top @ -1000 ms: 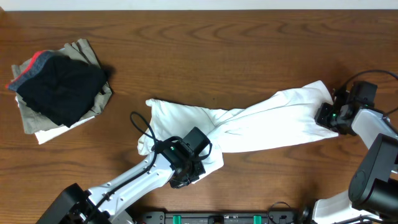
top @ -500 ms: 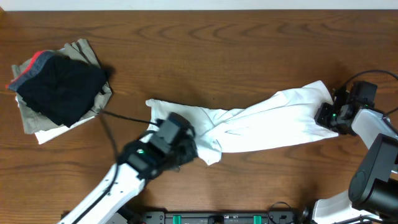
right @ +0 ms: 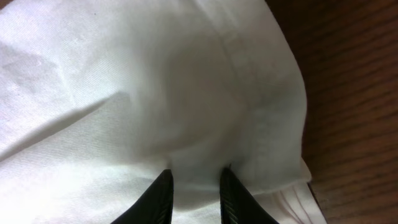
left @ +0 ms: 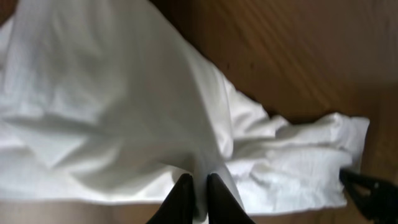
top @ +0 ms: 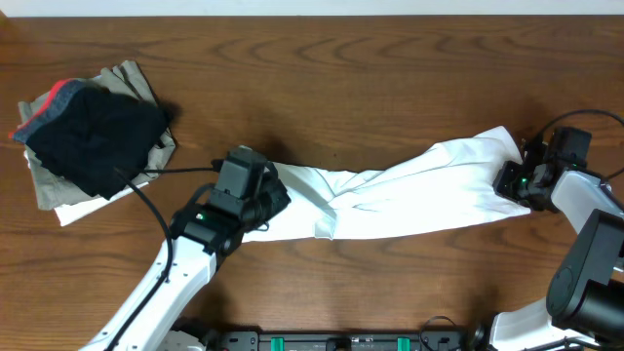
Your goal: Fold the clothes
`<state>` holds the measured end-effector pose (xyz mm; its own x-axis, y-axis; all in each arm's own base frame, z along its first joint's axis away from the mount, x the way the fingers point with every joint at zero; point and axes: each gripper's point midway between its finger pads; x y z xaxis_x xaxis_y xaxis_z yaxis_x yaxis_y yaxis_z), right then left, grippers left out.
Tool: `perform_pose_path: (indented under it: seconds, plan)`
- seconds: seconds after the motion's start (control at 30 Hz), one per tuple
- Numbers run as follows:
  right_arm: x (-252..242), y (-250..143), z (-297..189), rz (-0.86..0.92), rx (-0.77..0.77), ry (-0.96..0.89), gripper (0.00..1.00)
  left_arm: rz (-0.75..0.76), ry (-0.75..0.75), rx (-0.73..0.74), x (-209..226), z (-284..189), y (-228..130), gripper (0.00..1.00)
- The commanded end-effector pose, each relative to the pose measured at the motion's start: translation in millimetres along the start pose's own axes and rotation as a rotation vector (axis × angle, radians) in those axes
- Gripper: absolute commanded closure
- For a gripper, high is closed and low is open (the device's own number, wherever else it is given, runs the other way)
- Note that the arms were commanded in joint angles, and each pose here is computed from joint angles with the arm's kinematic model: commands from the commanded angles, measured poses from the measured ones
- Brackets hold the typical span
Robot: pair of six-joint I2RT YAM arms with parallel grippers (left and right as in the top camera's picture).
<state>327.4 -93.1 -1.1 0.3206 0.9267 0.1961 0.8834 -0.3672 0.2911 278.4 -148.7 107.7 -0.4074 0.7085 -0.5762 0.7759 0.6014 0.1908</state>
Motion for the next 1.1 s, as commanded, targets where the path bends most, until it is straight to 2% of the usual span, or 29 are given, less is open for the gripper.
perform_pose_path:
  seconds: [0.0,0.27,0.37,0.5,0.53,0.77,1.07]
  plan:
    - [-1.7,-19.4,8.5,0.026,0.058,0.000,0.75,-0.003,0.010,-0.032,0.7,7.0,13.9,0.85]
    - [-1.7,-19.7,8.5,0.026,0.060,0.000,0.76,-0.011,0.054,-0.097,7.8,40.5,34.4,0.83]
    - [-1.7,-19.9,8.5,0.026,0.060,0.000,0.76,-0.018,0.045,-0.055,8.2,46.9,29.4,0.83]
    - [-1.7,-18.9,8.6,0.025,0.057,0.000,0.75,0.056,-0.027,0.057,-4.3,44.7,9.7,0.83]
    - [-1.7,-18.9,8.6,0.025,0.057,0.000,0.75,0.061,-0.046,0.080,-7.6,43.1,5.5,0.76]
    - [-1.7,-20.0,8.5,0.026,0.061,0.000,0.76,0.055,-0.053,0.122,-7.5,38.3,-3.1,0.61]
    - [-1.7,-20.0,8.5,0.026,0.061,0.000,0.76,0.040,0.000,0.158,5.5,37.4,-11.6,0.60]
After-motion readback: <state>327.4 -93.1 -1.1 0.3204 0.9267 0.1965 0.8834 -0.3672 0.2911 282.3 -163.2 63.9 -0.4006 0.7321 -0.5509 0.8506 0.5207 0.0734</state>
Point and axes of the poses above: each gripper's point midway between its finger pads, its own z axis out along the fingers, its own x axis along the line the jaws close on, y = z × x, and after that the axes turned 3 degrees about -z, right-handed
